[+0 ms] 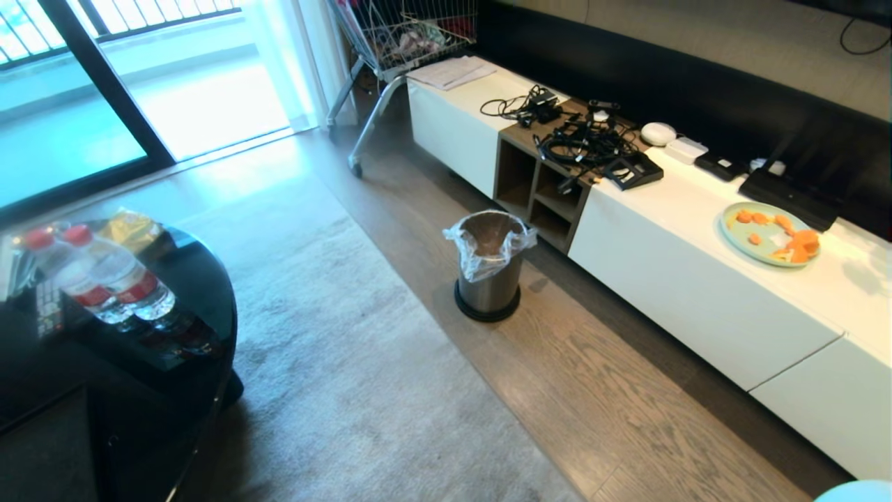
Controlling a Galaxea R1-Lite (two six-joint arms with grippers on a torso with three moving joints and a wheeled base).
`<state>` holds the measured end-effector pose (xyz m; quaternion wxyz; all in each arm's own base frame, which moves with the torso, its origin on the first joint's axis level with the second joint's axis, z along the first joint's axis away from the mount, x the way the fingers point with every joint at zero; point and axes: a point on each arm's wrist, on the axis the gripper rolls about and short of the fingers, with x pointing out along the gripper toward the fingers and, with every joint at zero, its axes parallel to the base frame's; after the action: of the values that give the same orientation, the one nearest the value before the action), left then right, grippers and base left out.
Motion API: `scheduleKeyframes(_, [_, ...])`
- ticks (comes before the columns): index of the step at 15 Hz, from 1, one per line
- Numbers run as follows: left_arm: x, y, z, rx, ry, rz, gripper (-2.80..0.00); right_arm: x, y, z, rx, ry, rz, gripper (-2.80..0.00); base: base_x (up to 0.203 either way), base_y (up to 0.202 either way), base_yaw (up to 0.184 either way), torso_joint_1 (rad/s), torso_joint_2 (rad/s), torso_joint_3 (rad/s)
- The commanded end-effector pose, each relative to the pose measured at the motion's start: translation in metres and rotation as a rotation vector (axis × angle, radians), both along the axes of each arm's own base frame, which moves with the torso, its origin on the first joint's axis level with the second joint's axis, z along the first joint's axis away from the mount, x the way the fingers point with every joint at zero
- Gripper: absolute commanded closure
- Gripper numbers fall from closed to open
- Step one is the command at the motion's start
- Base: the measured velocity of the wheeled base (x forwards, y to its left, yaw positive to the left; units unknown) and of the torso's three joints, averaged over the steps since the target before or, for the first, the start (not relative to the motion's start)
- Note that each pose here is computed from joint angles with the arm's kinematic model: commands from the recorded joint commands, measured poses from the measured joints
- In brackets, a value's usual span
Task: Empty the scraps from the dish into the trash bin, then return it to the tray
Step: Put the bowl back to the table
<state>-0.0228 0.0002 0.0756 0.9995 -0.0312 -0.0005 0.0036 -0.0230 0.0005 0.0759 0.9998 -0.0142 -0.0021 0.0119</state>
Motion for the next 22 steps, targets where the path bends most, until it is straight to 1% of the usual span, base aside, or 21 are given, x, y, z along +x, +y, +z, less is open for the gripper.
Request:
scheduleKeyframes(1, [0.0,0.0,0.0,-0.001,-0.001,0.0,0.0,0.0002,0.0,-0.0003,-0.001,0.002,0.001,0.0,0.0,0.0,0.0,0.001,0.0,0.194])
scheduleKeyframes(13, [0.0,0.0,0.0,-0.004,-0.001,0.0,0.0,0.0001,0.0,0.0001,-0.001,0.001,0.001,0.0,0.0,0.0,0.0,0.003,0.0,0.198])
scheduleKeyframes(22, [0.0,0.0,0.0,-0.002,-0.001,0.0,0.0,0.0002,0.0,-0.0002,-0.001,0.002,0.002,0.0,0.0,0.0,0.0,0.002,0.0,0.022])
